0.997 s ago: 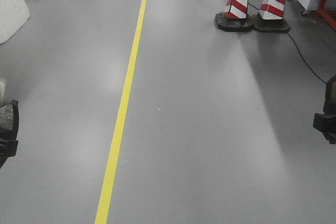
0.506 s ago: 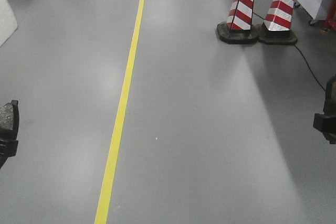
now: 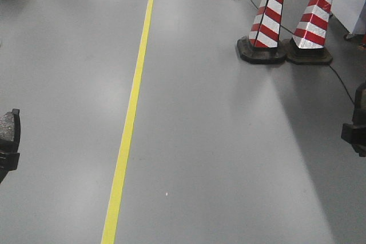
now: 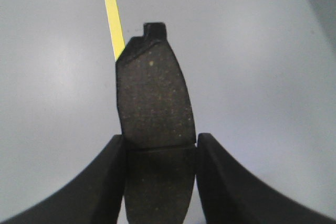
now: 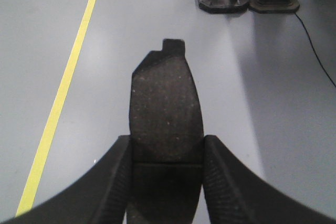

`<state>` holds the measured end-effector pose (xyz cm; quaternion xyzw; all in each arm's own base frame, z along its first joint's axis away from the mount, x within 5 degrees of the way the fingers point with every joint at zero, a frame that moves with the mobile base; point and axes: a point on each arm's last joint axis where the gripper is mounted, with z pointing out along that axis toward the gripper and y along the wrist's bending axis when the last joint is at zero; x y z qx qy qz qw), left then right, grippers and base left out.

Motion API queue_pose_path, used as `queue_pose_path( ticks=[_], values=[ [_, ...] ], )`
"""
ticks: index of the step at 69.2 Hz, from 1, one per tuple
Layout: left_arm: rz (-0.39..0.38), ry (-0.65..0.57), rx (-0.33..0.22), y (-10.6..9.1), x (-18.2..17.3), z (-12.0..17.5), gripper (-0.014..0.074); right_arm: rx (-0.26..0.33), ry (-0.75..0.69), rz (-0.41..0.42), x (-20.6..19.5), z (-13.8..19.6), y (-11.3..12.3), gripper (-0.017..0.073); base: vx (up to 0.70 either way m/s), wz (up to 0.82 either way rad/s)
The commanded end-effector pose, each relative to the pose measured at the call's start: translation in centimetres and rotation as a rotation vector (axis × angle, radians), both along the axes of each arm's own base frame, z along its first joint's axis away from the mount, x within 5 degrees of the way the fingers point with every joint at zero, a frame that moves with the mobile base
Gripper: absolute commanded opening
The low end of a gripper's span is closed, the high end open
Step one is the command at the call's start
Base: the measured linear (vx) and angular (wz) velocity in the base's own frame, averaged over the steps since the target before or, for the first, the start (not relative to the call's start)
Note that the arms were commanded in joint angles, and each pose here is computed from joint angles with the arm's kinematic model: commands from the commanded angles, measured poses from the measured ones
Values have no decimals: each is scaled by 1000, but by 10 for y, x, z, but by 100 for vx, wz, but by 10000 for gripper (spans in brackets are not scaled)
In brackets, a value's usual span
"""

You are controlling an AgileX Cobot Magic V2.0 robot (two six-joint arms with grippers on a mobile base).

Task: Move and align brake pads A on conveyor
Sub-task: 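Drive past the striped cones toward the dark conveyor belt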

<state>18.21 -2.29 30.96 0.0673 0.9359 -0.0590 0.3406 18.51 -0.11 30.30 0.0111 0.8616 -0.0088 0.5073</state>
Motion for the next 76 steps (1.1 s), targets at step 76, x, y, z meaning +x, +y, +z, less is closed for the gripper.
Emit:
queue_pose_path(
  ticks=[76],
  values=[
    [9,-105,-23,-1,3,15,163,-12,-134,13,2,20,0,112,55,-1]
  ],
)
